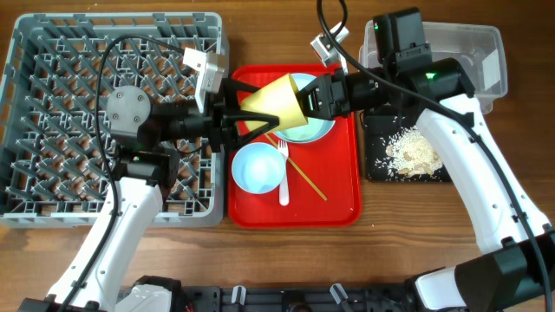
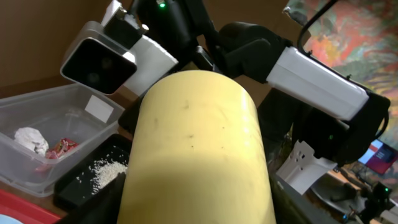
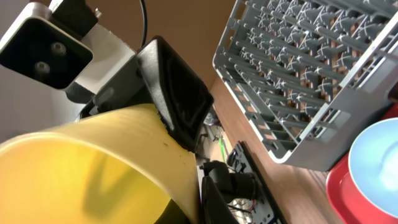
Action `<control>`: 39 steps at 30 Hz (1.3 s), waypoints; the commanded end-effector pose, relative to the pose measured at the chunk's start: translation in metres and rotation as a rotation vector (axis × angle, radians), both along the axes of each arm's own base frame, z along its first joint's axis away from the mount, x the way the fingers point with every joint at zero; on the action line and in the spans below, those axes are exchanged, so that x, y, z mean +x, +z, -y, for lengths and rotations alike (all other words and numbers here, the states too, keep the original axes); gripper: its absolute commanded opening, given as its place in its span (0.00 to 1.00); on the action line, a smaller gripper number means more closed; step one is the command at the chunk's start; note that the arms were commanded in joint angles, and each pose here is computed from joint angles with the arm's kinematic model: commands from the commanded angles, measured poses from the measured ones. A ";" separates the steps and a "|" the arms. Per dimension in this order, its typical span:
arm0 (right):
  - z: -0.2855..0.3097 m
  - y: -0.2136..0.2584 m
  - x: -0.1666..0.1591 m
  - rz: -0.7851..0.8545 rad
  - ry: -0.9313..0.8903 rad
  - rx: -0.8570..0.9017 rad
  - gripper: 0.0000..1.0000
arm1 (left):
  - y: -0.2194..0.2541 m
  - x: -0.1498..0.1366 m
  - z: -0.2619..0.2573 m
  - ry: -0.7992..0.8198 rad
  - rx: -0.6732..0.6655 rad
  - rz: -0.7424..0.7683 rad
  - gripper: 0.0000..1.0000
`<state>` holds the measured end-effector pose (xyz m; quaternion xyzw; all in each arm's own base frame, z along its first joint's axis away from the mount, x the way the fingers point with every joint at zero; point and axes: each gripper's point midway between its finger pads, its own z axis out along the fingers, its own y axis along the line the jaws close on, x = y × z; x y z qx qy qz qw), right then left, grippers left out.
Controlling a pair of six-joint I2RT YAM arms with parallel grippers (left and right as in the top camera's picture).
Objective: Sort waste into correct bins and load items into the dishwasher rack
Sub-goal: 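Hand the yellow cup from the right gripper to the left gripper, then place the yellow cup upside down in the dish rack with the left gripper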
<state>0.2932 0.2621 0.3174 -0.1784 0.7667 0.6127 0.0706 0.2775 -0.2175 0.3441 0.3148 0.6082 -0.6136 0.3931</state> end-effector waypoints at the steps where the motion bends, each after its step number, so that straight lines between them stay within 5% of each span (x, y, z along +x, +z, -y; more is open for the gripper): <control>1: -0.003 -0.002 0.001 -0.001 0.010 0.003 0.04 | 0.003 -0.003 0.003 -0.019 0.002 0.033 0.50; 7: -0.002 -0.007 0.005 0.006 -0.016 -0.030 0.06 | -0.016 0.011 -0.001 0.010 0.020 -0.085 0.37; 14: 0.034 -0.052 0.050 0.062 -0.264 -0.310 0.29 | -0.040 0.035 -0.035 0.121 0.054 -0.172 0.32; 21: 0.091 -0.084 0.066 0.013 -0.415 -0.514 0.33 | -0.143 0.073 -0.113 0.611 0.321 -0.496 0.23; 25: 0.104 -0.101 0.050 -0.019 -0.389 -0.625 0.34 | -0.140 0.061 -0.162 0.860 0.455 -0.629 0.09; 31: 0.137 -0.124 0.040 -0.096 -0.466 -0.842 0.32 | -0.130 0.029 -0.243 1.252 0.748 -0.764 0.09; 39: 0.171 -0.137 0.038 -0.110 -0.551 -1.037 0.32 | -0.162 -0.008 -0.279 1.362 1.004 -0.921 0.14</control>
